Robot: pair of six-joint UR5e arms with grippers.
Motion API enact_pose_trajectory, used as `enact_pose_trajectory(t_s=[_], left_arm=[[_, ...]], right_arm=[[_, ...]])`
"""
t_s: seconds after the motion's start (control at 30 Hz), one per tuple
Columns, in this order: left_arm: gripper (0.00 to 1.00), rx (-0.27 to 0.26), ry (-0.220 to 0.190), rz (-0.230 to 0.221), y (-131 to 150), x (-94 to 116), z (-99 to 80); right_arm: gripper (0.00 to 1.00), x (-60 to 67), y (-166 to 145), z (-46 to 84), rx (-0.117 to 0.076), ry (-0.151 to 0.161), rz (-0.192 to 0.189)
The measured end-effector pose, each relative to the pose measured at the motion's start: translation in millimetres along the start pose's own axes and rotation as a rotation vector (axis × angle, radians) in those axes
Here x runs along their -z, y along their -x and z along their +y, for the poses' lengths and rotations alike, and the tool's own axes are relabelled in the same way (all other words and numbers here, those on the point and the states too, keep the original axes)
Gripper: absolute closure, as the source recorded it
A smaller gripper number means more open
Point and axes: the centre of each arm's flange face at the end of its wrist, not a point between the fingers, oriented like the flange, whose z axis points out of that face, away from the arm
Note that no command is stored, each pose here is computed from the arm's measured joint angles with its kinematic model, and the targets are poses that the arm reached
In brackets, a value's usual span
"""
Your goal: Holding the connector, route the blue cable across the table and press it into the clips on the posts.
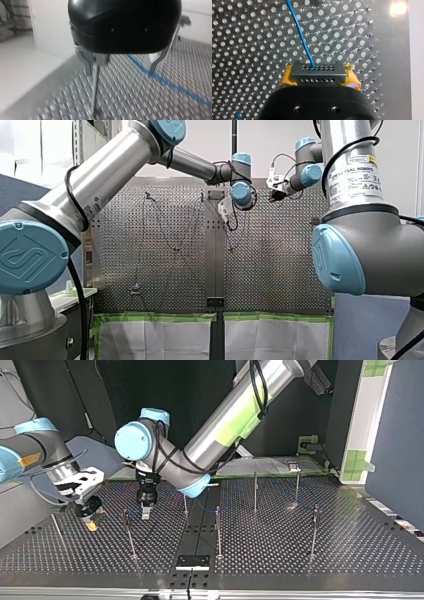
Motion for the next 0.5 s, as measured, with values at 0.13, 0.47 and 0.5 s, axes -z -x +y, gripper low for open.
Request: enact_pose_trajectory(t_s=[0.13,0.47,0.5], left_arm=[[0.0,0.012,-0.054,-0.009,11,12,-8.6],[0.0,-0.02,-0.039,-0.005,41,47,-2.4],[0.0,-0.023,-0.03,-0.008,44,50,-0.6]], right_arm=[[1.0,-0.2,0,-1.3,0.0,-0.002,-0.001],[1.0,-0.4,1,-4.0,-0.003,-0.006,-0.005],[1.0,-0.4,1,-4.2,-0.003,-0.006,-0.005]])
